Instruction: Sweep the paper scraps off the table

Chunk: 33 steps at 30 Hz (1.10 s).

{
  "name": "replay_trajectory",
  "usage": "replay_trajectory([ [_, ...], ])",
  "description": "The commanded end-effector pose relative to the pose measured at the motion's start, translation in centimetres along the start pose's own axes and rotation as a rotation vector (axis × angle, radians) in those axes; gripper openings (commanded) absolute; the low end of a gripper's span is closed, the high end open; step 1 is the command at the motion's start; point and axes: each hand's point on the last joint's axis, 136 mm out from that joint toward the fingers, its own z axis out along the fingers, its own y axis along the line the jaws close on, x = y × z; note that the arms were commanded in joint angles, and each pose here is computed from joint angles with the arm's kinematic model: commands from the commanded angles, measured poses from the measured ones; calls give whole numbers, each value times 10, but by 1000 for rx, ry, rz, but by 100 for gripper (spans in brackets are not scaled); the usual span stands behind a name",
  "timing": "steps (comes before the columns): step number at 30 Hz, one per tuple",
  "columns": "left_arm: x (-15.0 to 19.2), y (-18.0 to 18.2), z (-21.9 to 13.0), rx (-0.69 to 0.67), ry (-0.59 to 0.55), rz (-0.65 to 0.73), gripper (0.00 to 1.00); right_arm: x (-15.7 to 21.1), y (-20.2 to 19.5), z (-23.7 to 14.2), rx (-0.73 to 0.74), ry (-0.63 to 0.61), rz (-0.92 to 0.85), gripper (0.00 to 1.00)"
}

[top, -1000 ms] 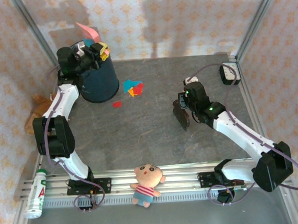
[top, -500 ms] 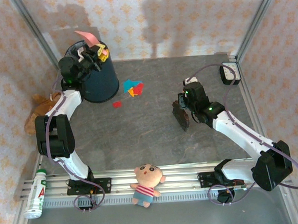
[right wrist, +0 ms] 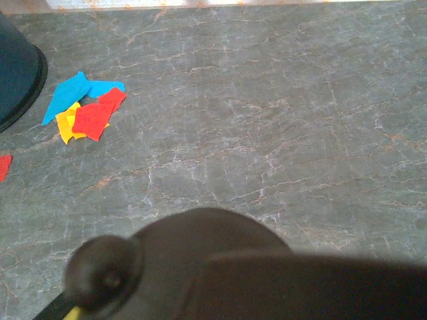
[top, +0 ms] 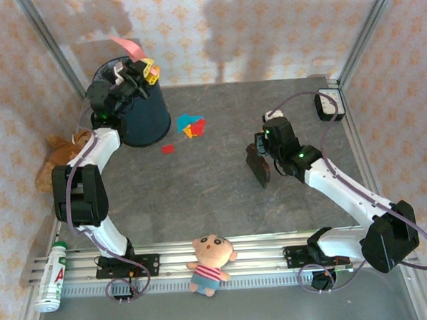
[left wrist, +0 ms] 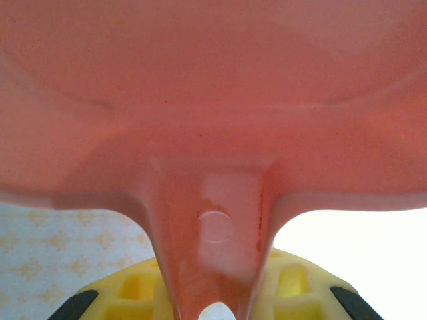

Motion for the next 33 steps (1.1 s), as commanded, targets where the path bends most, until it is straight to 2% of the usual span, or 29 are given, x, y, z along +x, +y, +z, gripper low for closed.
replay_trajectory([
  [1, 29, -24, -5, -96, 53, 210, 0, -16, 5, -4, -46, -68, 67, 0],
  [9, 38, 6, -32, -432, 64, 452, 0, -43, 36, 2, -216, -107, 179, 0],
  [17, 39, 25, -95, -826, 40, 739, 0, -70, 92, 27, -446, -34, 262, 0],
  [25, 47, 26, -158, -1060, 3, 962, 0, -88, 145, 75, -584, 69, 351, 0],
  [33, 64, 39, -199, -1158, 16, 1029, 0, -81, 184, 127, -619, 183, 415, 0],
])
